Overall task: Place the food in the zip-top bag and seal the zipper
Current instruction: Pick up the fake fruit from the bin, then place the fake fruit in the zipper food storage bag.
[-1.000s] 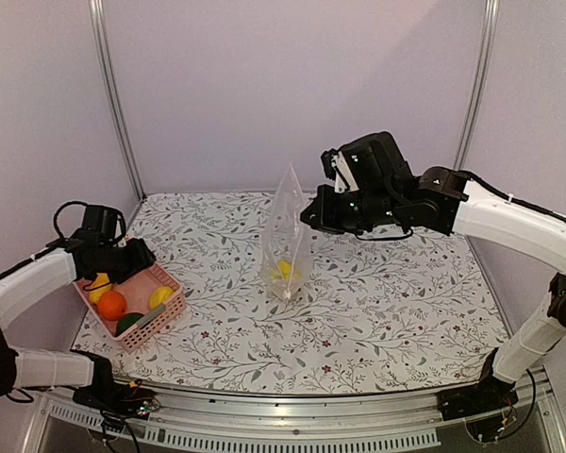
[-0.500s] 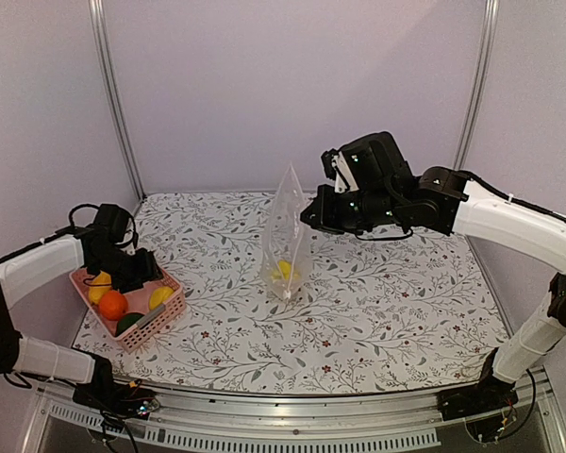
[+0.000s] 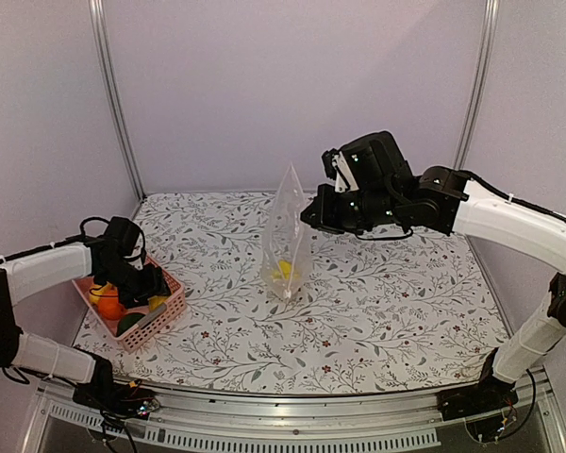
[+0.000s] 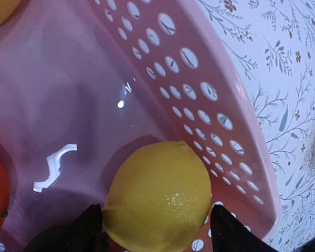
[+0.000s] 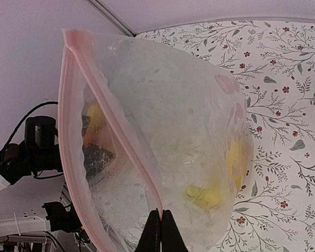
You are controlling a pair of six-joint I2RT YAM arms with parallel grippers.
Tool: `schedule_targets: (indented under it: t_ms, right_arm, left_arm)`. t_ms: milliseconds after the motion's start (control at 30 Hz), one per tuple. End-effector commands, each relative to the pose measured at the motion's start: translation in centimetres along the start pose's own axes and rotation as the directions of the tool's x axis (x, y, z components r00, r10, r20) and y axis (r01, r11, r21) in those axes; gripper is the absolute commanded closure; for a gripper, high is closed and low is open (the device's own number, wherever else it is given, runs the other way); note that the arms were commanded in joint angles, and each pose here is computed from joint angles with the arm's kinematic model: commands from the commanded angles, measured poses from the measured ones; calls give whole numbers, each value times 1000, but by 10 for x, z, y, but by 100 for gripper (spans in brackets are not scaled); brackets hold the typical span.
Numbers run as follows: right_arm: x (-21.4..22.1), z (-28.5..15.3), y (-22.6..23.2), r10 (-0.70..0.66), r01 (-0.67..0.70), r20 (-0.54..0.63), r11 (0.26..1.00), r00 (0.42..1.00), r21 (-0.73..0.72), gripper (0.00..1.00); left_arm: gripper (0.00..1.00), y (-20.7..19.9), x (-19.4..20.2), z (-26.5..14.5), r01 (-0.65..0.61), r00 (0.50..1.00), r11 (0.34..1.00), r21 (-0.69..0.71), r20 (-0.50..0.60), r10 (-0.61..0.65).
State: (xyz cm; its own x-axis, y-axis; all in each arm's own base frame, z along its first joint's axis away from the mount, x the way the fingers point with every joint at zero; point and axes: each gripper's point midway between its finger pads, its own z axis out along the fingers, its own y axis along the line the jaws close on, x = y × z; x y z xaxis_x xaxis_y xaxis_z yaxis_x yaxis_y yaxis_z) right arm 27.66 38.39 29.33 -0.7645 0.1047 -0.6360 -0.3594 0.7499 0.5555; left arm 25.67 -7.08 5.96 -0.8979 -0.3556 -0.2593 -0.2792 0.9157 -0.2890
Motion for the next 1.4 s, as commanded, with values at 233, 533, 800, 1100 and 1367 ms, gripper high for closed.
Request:
schedule_targets:
  t_ms: [233,533,800,1100,1367]
  right_arm:
    - [-19,-9,5,6,-7,36,1000,999,13,100]
    - [-18,-8,5,10,-10,26,1000,1000,19,100]
    - [-20,-8,7,4,-5,31,1000,1000,19,100]
    - [-21,-9,5,-8,6,33,999,999,33,100]
    - [-23,-9,6,-14,13,31,999,999,40,100]
  left_arm:
    - [35,7,9,25,-13,999,998,-55,-43,10]
    - [46,12,-12,-17,-3,991,997,-77,136,14]
    - [47,0,-37,-93,-55,934,998,-33,350,63]
    - [47,-35,-41,-159,-189,876,975,117,468,113]
    - [49,-84,-40,-212,-312,841,896,316,531,105]
